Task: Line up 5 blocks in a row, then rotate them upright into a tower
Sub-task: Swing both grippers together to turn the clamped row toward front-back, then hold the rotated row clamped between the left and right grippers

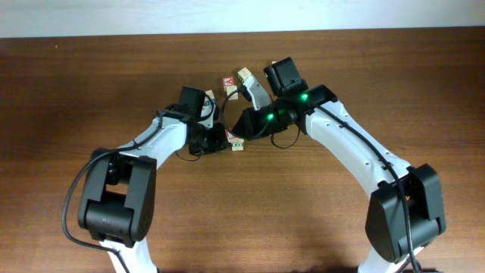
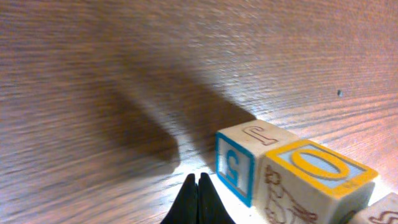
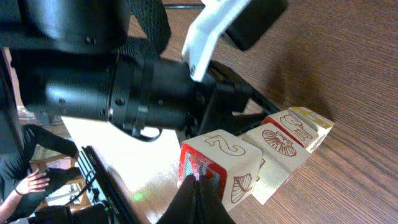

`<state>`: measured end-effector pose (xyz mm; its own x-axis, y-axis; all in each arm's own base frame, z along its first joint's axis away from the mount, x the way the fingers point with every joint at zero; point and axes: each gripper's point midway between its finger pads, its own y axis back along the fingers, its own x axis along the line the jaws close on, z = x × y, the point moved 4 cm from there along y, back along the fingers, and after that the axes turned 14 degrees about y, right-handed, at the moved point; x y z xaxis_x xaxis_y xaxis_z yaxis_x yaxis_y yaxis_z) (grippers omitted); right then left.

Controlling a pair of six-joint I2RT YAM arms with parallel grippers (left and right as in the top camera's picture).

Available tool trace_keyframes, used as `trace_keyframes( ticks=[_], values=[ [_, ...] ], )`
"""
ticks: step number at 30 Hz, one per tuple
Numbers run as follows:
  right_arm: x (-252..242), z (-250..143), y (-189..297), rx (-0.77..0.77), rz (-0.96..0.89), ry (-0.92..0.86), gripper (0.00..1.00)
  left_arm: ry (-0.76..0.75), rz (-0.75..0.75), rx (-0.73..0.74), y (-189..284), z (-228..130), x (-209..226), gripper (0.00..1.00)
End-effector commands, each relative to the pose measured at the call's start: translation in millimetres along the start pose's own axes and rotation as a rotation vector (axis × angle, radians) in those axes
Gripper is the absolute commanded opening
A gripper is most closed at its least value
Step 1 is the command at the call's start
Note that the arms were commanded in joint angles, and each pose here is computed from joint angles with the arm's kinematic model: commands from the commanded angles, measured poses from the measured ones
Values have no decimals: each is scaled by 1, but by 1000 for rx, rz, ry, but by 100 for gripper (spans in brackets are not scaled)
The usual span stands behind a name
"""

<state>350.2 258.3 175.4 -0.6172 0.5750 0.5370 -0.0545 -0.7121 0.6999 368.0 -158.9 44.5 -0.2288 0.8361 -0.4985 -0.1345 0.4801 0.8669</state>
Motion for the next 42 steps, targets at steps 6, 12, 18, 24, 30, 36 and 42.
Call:
trace_keyframes(
  ticks=[6,12,18,24,30,36,42],
  values=[
    [-33,-24,-21,90,-127,-66,4,-17,-40,-4,6,5,-8,0],
    [-31,-19,-20,71,-118,-54,4,-17,-32,-9,6,5,-7,0],
    [-23,-7,-12,54,-105,-42,4,-17,-30,-10,6,5,-6,0],
    [-22,-5,-10,56,-103,-41,4,-17,-30,-10,6,5,-6,0],
    [-18,-1,-8,49,-93,-36,4,-17,-30,-11,6,5,-6,0],
    [-14,4,-2,46,-94,-42,4,-17,-30,-11,6,5,-6,0],
    [-14,4,-2,46,-94,-45,4,-17,-30,-11,6,5,-6,0]
  ],
)
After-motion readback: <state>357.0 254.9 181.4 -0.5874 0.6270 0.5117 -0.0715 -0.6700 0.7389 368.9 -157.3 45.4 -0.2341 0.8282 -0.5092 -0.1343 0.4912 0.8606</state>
